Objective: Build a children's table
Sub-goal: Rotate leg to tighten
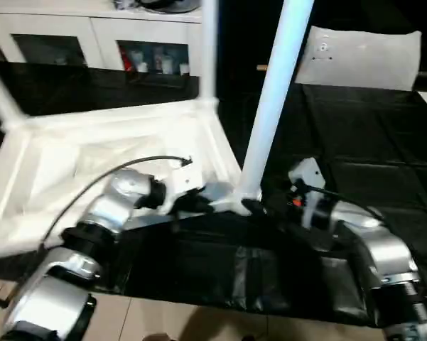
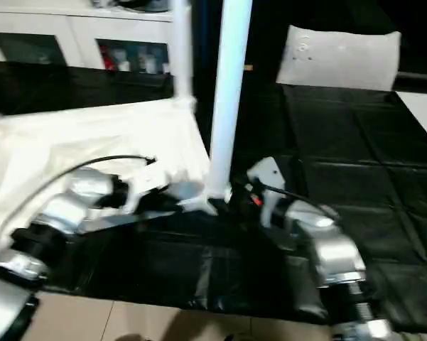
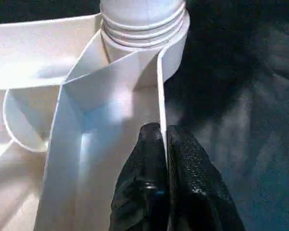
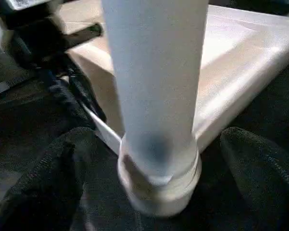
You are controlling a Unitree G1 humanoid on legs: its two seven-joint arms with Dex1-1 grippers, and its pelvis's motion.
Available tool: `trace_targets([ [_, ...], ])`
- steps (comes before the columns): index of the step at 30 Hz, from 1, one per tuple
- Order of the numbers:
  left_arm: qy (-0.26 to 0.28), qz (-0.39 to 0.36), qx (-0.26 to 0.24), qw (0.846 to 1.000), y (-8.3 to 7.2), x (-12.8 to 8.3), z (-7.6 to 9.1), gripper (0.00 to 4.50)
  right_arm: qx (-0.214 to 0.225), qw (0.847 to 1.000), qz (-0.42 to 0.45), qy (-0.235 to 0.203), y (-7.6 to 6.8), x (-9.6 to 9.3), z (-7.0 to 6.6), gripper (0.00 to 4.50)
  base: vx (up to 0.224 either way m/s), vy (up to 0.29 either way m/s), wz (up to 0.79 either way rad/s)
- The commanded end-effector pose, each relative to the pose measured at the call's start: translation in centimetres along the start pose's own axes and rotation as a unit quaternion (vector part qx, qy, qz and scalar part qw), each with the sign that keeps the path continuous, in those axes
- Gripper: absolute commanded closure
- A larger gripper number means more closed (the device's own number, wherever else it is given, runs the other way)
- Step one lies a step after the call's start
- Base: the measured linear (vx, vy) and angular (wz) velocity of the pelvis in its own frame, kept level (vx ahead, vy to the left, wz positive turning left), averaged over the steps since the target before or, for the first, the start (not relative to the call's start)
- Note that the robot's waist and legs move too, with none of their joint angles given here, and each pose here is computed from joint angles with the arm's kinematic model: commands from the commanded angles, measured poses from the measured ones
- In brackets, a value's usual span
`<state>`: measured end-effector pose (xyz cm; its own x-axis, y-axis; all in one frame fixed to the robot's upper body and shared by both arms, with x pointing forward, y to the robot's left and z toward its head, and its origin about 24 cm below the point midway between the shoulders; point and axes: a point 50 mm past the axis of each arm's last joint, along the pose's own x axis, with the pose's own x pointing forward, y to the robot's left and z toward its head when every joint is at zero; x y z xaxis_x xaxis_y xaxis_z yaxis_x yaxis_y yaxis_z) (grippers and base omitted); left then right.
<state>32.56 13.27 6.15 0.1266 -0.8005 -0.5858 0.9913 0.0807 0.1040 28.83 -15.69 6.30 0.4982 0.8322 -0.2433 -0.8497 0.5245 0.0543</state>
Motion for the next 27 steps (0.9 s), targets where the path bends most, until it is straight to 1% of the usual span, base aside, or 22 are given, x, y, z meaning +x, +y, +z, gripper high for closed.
trace_targets([
  [1, 0.005, -0.056, 0.035, 0.998, -0.6, 0.2, 0.5, 4.50, -0.018, 0.998, 0.057, -0.003, 0.4, 0.0, 0.8, 0.01, 0.000, 0.000, 0.00],
  [3, 0.013, -0.088, 0.047, 0.995, -0.9, -0.1, 0.3, 4.50, -0.021, 0.995, 0.097, 0.005, 0.5, -0.2, 0.9, 0.01, 0.000, 0.000, 0.00],
  [4, 0.016, -0.099, 0.051, 0.994, -1.1, -0.2, 0.3, 4.50, -0.021, 0.994, 0.110, 0.007, 0.6, -0.2, 0.9, 0.18, 0.000, 0.000, 0.00],
  [6, 0.022, -0.138, 0.065, 0.988, -1.5, -0.5, 0.2, 4.50, -0.020, 0.988, 0.150, 0.015, 0.8, -0.2, 0.9, 0.18, 0.000, 0.000, 0.00],
  [7, 0.022, -0.143, 0.066, 0.987, -1.6, -0.5, 0.2, 4.50, -0.020, 0.988, 0.154, 0.016, 0.8, -0.2, 0.9, 0.39, 0.000, 0.000, 0.00],
  [8, 0.023, -0.151, 0.068, 0.986, -1.7, -0.5, 0.2, 4.50, -0.019, 0.986, 0.163, 0.019, 0.8, -0.2, 0.9, 0.39, 0.000, 0.000, 0.00],
  [9, 0.025, -0.166, 0.073, 0.983, -1.8, -0.5, 0.3, 4.50, -0.017, 0.983, 0.180, 0.026, 0.8, -0.2, 0.8, 0.51, 0.000, 0.000, 0.00],
  [10, 0.025, -0.170, 0.075, 0.982, -1.8, -0.5, 0.3, 4.50, -0.017, 0.982, 0.185, 0.027, 0.8, -0.1, 0.8, 0.51, 0.000, 0.000, 0.00],
  [13, 0.030, -0.185, 0.092, 0.978, -1.9, -0.5, 0.4, 4.50, -0.010, 0.975, 0.220, 0.036, 1.0, 0.1, 0.7, 0.77, 0.000, 0.000, 0.00],
  [14, 0.030, -0.185, 0.092, 0.978, -1.9, -0.5, 0.4, 4.50, -0.010, 0.975, 0.220, 0.036, 1.0, 0.1, 0.7, 0.85, 0.000, 0.000, 0.00],
  [17, 0.033, -0.192, 0.094, 0.976, -1.9, -0.4, 0.5, 4.50, -0.010, 0.969, 0.242, 0.049, 1.2, 0.1, 0.6, 1.22, 0.000, 0.000, 0.00],
  [18, 0.034, -0.195, 0.096, 0.976, -1.9, -0.4, 0.5, 4.50, -0.011, 0.967, 0.248, 0.053, 1.1, 0.2, 0.5, 1.27, 0.000, 0.000, 0.00],
  [20, 0.036, -0.197, 0.100, 0.975, -1.8, -0.4, 0.5, 4.50, -0.011, 0.965, 0.255, 0.058, 1.0, 0.2, 0.6, 1.33, 0.000, 0.000, 0.00],
  [23, 0.041, -0.197, 0.105, 0.974, -1.8, -0.5, 0.4, 4.50, -0.011, 0.963, 0.263, 0.063, 0.9, 0.3, 0.6, 1.69, 0.000, 0.000, 0.00],
  [27, 0.043, -0.198, 0.103, 0.974, -1.8, -0.6, 0.2, 4.50, -0.010, 0.961, 0.267, 0.065, 0.9, 0.3, 0.5, 1.91, 0.000, 0.000, 0.00],
])
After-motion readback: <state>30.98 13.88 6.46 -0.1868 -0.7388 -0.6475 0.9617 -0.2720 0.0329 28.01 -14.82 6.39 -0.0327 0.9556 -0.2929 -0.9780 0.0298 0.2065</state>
